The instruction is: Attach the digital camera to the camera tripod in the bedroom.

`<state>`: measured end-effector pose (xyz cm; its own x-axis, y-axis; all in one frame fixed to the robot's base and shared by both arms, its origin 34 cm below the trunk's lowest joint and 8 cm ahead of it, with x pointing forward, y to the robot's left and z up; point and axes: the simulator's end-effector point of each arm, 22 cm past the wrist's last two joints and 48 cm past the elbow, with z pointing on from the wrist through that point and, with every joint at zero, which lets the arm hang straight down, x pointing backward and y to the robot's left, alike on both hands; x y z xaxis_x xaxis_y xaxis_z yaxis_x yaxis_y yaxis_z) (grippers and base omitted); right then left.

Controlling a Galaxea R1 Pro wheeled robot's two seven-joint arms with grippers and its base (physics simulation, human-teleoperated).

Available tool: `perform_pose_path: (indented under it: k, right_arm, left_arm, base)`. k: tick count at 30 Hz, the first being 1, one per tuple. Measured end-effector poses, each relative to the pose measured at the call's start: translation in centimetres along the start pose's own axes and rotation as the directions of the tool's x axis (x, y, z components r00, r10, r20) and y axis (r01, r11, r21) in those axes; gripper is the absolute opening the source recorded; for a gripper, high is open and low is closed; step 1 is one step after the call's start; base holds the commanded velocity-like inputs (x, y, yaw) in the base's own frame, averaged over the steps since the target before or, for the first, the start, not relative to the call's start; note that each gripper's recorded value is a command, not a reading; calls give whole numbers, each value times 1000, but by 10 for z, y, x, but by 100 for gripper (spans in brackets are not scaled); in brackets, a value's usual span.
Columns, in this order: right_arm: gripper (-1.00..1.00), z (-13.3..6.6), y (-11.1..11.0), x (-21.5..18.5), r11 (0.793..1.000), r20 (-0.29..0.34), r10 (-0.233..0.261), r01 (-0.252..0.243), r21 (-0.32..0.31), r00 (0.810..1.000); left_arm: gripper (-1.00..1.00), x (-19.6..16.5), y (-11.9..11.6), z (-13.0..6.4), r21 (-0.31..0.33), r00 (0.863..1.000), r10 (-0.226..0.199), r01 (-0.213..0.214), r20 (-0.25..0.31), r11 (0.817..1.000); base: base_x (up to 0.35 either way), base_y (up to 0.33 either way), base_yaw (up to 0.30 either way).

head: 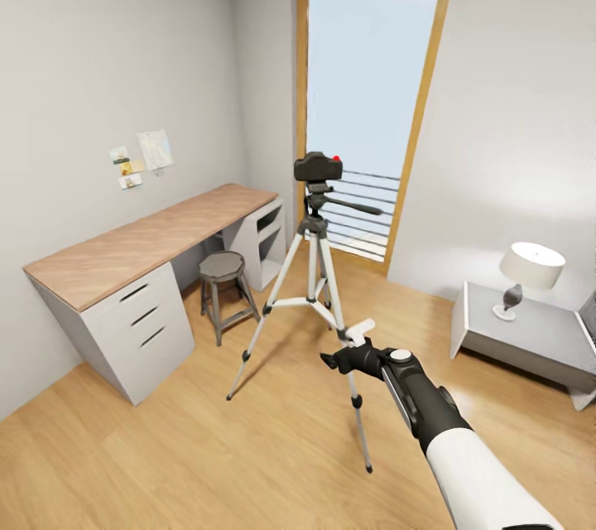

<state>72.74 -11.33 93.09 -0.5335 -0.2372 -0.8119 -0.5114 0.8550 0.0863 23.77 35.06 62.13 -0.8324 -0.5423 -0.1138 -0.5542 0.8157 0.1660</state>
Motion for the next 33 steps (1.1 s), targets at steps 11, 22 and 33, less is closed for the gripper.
perform_pose_path:
  k: [11,22,33]
  right_arm:
    - [100,-4,-20,40,1000,-83,27,-25,17,996]
    - [100,-18,-46,141,994,-277,104,-93,51,955]
    - [100,-101,-51,340,964,-593,263,-236,125,761]
  left_arm:
    - [100,0,0,0,0,1000,0,0,1,1000]
    - [100,0,0,0,0,1000,1,-1,0,1000]
    - [100,14,-21,-2,27,1000,2,-2,-17,1000]
  base:
    - [-34,0,0]
    - [-2,0,0]
    - [0,0,0]
